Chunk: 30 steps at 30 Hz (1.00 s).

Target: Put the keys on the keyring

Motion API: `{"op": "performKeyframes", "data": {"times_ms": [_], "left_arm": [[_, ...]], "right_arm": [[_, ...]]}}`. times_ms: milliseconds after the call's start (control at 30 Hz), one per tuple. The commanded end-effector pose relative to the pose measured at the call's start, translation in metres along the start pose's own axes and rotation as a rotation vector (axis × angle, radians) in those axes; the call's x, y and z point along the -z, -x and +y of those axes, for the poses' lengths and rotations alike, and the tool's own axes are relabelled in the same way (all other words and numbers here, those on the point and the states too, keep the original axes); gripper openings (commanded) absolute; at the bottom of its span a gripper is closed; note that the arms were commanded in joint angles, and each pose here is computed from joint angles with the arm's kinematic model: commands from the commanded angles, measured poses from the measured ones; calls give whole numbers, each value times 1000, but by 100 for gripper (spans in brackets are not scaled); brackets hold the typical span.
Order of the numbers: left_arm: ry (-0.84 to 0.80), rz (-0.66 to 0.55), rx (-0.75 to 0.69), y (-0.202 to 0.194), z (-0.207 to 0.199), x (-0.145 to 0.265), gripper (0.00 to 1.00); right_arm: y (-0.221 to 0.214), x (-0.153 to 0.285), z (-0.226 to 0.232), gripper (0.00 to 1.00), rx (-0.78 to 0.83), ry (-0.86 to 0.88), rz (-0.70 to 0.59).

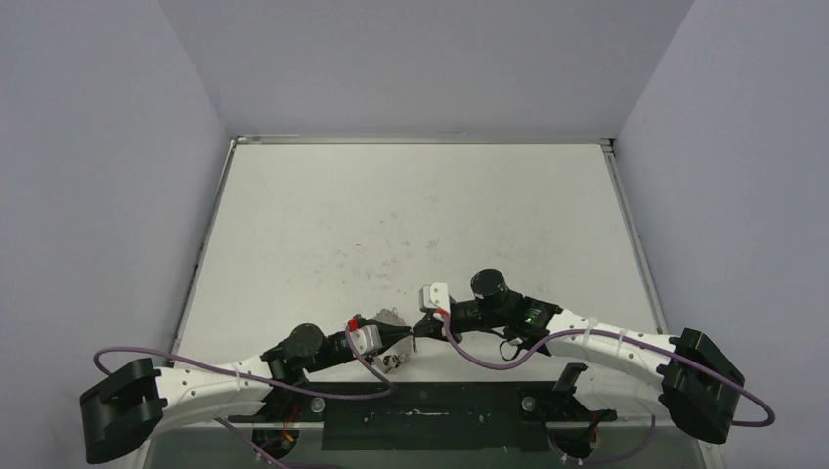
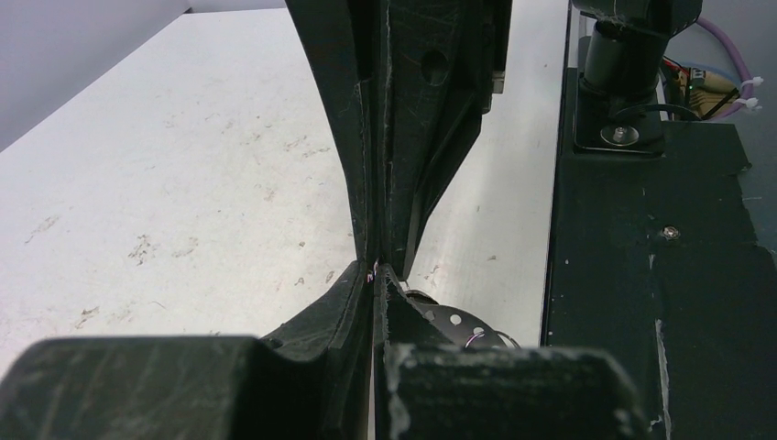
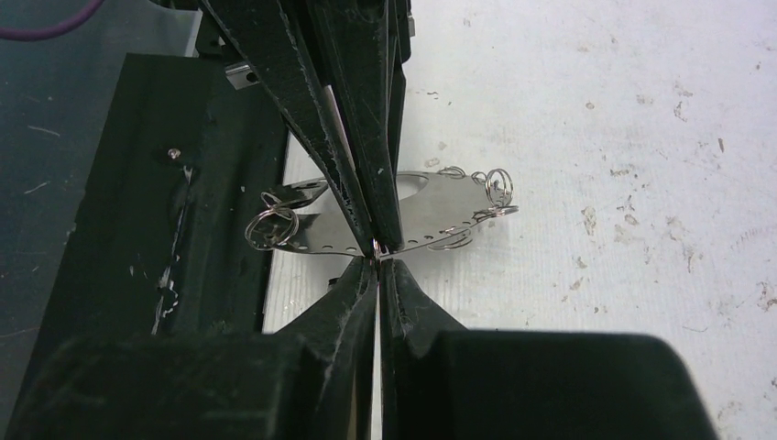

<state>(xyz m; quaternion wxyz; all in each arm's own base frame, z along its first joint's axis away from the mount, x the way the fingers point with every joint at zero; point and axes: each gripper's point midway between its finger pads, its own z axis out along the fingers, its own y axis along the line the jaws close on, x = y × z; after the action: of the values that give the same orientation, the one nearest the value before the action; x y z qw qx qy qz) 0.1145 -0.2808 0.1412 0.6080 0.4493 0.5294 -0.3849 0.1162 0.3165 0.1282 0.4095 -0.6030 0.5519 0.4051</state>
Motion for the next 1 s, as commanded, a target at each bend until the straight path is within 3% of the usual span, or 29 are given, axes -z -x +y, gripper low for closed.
{"op": "performKeyframes", "data": {"times_ms": [0,167,367,533,667,967], "left_arm": [[19,-79,4,25,4,-2,5],[44,-43,1,20,9,0,27],[50,11,-17,12,11,3,30],[41,27,-32,4,9,3,29],[29,20,-44,-3,7,0,29],[8,45,-80,-19,5,-13,31]], "right_arm": [[8,5,-5,0,34,-18,46],[-10,14,-5,0,3,-47,198],[-41,20,-8,0,-38,-84,473],[-52,19,-17,0,-92,-126,604],[-47,12,-21,0,-110,-130,618],[-23,-1,-19,0,-109,-107,508]]}}
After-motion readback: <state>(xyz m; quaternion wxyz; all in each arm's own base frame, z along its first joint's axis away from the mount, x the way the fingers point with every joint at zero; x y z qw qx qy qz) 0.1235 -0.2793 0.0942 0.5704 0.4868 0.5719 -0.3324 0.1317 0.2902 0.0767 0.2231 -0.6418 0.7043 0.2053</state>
